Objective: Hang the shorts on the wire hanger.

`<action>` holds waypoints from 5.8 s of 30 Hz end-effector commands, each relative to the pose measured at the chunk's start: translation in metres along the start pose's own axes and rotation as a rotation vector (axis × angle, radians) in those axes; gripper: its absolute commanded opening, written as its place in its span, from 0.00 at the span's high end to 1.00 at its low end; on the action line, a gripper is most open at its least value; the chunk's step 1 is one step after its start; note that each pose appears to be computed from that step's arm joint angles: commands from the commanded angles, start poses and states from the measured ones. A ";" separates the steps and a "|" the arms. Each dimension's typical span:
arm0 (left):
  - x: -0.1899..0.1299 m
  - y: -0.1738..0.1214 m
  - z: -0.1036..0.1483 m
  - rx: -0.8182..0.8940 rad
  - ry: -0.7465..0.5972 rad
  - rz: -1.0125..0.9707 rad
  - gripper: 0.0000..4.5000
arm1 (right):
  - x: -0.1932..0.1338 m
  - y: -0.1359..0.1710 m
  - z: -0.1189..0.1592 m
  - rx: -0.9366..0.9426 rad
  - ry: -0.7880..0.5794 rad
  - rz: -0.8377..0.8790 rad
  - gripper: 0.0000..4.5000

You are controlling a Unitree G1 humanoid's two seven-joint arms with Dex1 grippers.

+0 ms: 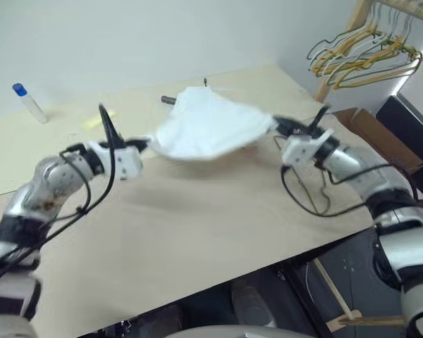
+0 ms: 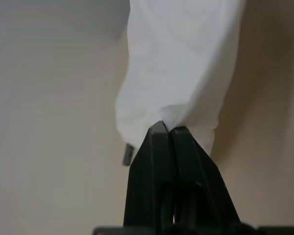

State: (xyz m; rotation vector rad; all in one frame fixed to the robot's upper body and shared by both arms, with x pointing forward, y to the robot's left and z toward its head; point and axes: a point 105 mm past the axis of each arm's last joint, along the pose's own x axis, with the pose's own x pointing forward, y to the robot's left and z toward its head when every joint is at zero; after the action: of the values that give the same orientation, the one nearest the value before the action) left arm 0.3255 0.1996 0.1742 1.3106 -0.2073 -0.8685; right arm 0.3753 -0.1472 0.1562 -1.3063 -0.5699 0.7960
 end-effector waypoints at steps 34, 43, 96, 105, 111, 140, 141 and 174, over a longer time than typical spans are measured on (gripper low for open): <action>-0.087 -0.143 0.092 -0.341 -0.164 -0.851 0.99 | -0.051 0.092 0.025 -0.293 -0.012 0.342 1.00; -0.105 -0.185 0.098 -0.432 -0.190 -0.872 0.99 | -0.050 0.100 0.038 -0.253 -0.043 0.334 1.00; 0.034 0.037 0.119 -0.926 -0.609 -0.092 0.15 | -0.125 -0.019 -0.076 0.387 0.898 -0.257 0.99; 0.044 0.074 0.101 -0.908 -0.580 -0.046 0.15 | -0.092 -0.023 -0.032 -0.457 0.470 0.049 0.99; 0.066 0.054 0.084 -0.891 -0.363 -0.316 0.15 | -0.070 -0.034 -0.014 -0.609 0.259 0.024 0.99; 0.094 0.015 0.075 -0.955 -0.212 -0.493 0.93 | -0.053 -0.077 -0.004 -0.685 0.253 -0.105 1.00; 0.093 0.017 0.073 -0.941 -0.211 -0.473 0.99 | -0.052 -0.076 -0.002 -0.680 0.243 -0.103 1.00; 0.060 0.019 0.061 -0.620 -0.180 -0.439 1.00 | -0.028 -0.035 0.016 0.738 0.274 0.680 0.10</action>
State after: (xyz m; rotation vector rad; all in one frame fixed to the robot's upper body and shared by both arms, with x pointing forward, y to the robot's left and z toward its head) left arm 0.3405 0.1194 0.1741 0.6750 0.2745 -1.2921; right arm 0.3473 -0.1613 0.1858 -0.8278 0.4257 1.2243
